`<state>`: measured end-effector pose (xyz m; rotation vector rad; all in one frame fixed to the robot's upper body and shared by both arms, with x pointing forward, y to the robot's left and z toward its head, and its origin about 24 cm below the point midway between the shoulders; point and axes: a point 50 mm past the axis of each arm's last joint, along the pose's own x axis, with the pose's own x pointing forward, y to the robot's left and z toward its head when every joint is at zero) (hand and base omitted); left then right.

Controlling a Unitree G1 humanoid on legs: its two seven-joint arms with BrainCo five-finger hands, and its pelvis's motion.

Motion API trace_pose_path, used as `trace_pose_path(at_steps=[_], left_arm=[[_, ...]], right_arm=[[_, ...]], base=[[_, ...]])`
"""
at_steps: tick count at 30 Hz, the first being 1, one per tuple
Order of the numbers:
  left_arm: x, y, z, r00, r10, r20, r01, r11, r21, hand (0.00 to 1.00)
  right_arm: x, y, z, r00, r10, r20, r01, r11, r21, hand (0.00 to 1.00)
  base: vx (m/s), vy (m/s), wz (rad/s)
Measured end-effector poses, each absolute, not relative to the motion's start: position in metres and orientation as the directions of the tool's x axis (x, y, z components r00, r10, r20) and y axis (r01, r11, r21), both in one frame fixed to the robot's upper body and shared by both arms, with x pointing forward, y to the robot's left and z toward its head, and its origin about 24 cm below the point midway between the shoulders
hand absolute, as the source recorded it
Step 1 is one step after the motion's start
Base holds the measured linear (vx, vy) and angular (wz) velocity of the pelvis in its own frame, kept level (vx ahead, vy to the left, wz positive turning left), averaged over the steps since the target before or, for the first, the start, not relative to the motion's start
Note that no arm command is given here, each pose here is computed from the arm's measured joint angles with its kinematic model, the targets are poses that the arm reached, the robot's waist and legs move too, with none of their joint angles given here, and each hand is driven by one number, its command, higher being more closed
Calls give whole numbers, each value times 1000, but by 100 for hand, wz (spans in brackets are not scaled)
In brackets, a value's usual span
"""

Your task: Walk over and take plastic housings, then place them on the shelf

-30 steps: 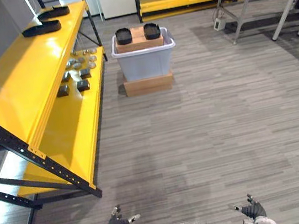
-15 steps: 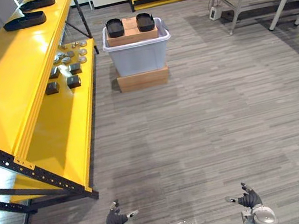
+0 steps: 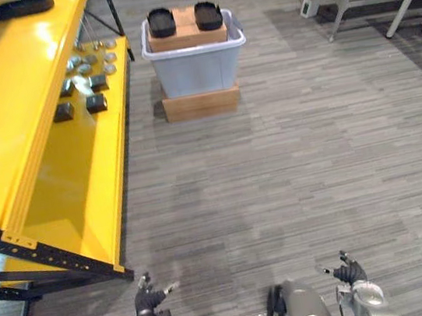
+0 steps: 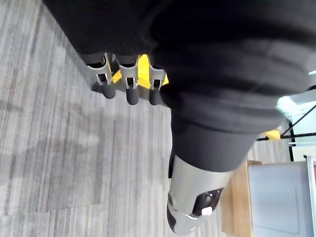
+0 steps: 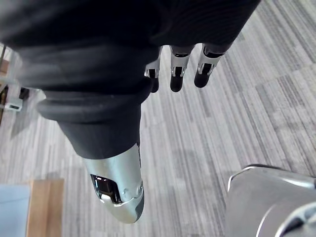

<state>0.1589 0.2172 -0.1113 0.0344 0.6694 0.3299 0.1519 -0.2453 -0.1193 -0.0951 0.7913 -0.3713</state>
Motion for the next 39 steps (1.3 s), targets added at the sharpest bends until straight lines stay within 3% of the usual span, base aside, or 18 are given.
trace_pose_path(at_steps=[10,16,28,34,39], left_arm=[[144,204,-120,707,291,-645,-304,948,94,0],[146,197,-120,709,282,-646,-315,947,68,0],[143,212,-119,694,318,-647,-331,938,106,0],[158,211,-114,722,310,-618,-334,939,82,0],[147,198,-125,688,275,-671,-302,950,79,0]], right_arm=[[153,-234,-122,654,-326,-682,265,944,-197,0],[169,-232,-117,669,-335,-663,285,940,-188,0],[139,-212,-138,596,-277,-753,245,957,-157,0],[130,-216,-138,592,-287,-753,248,954,-169,0],[121,-220,-139,577,-302,-759,270,948,-172,0]], base=[[522,-263,5],[483,86,-69],[607,130,11],[593,-157,71],[538,-268,47]])
